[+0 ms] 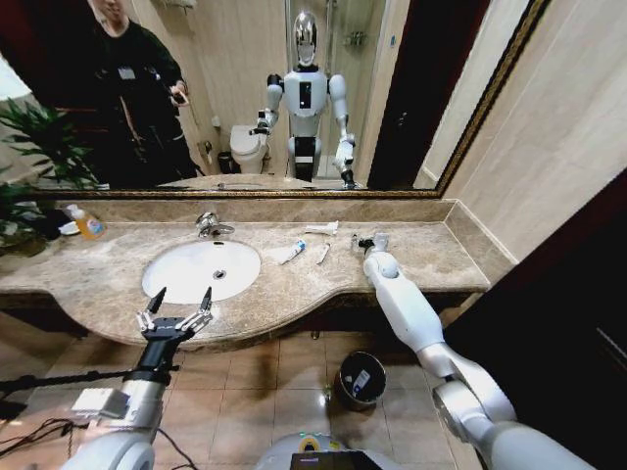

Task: Pick up the trash from the sink and place it in the trash bin.

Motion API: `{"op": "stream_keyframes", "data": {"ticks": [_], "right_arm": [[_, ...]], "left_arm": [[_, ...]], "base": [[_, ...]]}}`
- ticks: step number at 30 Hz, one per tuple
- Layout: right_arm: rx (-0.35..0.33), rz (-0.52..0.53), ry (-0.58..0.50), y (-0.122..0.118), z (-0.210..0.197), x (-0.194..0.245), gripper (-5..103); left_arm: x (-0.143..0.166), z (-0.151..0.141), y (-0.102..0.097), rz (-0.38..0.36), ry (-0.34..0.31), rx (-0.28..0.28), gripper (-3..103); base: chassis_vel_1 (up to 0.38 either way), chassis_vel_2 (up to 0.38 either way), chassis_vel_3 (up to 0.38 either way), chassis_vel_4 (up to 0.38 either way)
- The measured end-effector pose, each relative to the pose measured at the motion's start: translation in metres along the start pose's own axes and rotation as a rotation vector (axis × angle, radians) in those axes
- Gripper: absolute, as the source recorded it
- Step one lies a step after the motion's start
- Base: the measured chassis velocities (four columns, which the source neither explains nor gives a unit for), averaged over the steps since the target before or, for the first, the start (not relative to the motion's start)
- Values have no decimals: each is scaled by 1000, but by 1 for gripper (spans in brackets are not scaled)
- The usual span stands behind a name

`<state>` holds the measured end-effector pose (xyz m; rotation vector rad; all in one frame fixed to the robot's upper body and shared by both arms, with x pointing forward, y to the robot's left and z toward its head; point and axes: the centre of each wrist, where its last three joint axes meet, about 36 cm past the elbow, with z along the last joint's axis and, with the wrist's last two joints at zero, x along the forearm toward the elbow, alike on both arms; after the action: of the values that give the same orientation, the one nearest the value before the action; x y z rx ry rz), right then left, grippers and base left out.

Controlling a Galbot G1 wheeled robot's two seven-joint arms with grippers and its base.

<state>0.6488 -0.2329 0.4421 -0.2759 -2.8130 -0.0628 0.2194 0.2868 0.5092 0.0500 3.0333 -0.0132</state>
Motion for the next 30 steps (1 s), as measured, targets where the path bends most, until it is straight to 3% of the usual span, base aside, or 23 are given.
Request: {"op": "stream_keyframes", "data": {"ticks": [9, 13, 15, 18, 19, 24, 26, 28, 30], "right_arm": [[-5, -8, 19, -6, 7, -4, 103], [-8, -31, 17, -7, 11, -5, 88], [-8, -33, 18, -7, 12, -5, 88], [-6, -37, 21, -6, 15, -6, 72], [-6, -37, 21, -6, 15, -6, 72], [-4, -42, 21, -5, 18, -7, 50], [-3, -42, 20, -5, 18, -7, 50], [2, -42, 10, -4, 19, -7, 34], [3, -42, 7, -4, 20, -7, 34]], "left_arm": [[0, 0, 0, 0, 0, 0, 100], [0, 0, 0, 0, 0, 0, 100], [0, 0, 0, 0, 0, 0, 100], [0, 0, 0, 0, 0, 0, 100], [0, 0, 0, 0, 0, 0, 100], [0, 0, 0, 0, 0, 0, 100], [0, 0, 0, 0, 0, 0, 100], [0, 0, 0, 0, 0, 0, 100], [0, 0, 0, 0, 0, 0, 100]], "base": [[0, 0, 0, 0], [0, 0, 0, 0], [0, 0, 0, 0], [0, 0, 0, 0], [0, 0, 0, 0], [0, 0, 0, 0], [0, 0, 0, 0], [0, 0, 0, 0], [0, 0, 0, 0]]}}
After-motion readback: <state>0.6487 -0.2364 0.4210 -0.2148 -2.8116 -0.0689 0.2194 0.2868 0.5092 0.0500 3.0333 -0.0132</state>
